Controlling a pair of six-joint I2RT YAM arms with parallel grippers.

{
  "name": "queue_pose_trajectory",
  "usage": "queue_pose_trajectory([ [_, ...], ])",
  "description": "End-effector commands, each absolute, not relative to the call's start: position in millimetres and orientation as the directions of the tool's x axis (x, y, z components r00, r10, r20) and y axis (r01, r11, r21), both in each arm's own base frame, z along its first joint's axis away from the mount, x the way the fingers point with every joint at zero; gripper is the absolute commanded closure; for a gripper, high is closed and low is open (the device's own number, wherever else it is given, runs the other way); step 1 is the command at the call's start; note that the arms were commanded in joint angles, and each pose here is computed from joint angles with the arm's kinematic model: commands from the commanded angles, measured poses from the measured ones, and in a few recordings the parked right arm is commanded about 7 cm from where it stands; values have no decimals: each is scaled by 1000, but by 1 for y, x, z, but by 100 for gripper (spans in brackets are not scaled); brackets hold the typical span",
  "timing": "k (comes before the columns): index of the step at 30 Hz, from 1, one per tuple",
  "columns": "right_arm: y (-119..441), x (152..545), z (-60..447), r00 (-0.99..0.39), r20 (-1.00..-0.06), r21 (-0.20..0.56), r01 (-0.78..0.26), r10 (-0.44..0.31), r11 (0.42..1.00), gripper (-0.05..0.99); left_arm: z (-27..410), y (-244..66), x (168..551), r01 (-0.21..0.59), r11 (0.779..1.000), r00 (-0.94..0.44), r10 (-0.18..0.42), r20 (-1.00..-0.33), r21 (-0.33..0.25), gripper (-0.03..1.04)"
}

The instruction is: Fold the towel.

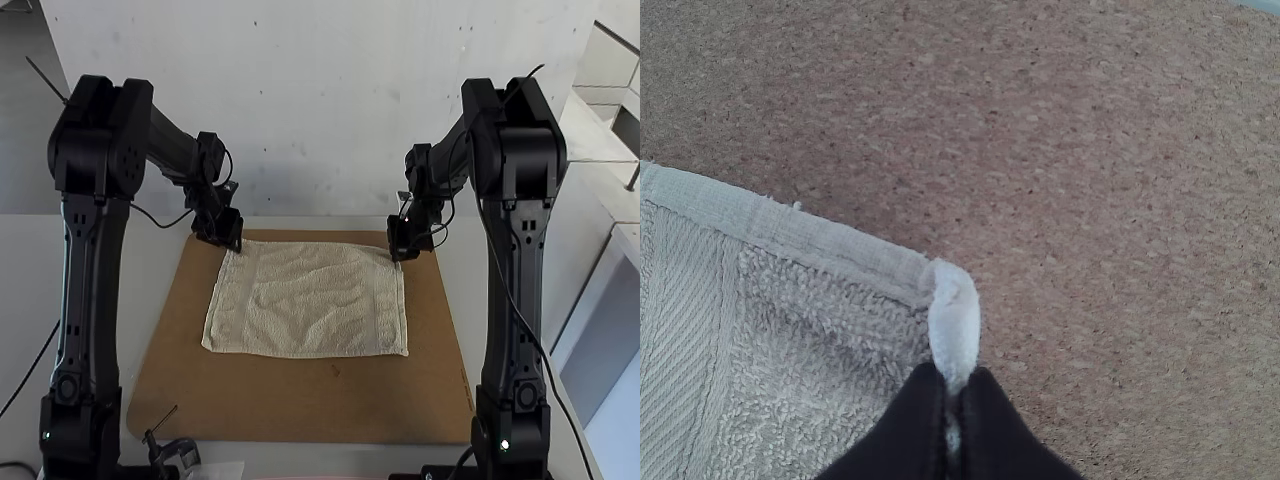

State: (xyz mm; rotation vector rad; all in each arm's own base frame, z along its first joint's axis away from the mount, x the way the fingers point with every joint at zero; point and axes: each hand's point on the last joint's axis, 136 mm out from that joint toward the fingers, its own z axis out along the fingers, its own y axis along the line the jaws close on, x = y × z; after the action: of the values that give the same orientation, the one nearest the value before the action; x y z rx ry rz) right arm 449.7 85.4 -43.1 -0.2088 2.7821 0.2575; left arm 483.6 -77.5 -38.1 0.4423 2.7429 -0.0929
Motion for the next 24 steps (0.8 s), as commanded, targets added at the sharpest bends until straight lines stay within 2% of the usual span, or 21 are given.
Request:
queue_pose_trajectory([
  [1, 88, 435, -52, -945, -307, 175, -173, -114, 969, 91, -50, -85, 468, 313, 950, -906, 296, -302, -6, 45],
  [24, 88, 436, -54, -941, -321, 191, -174, -106, 966, 91, -38, -121, 476, 303, 944, -902, 239, -359, -133, 45],
])
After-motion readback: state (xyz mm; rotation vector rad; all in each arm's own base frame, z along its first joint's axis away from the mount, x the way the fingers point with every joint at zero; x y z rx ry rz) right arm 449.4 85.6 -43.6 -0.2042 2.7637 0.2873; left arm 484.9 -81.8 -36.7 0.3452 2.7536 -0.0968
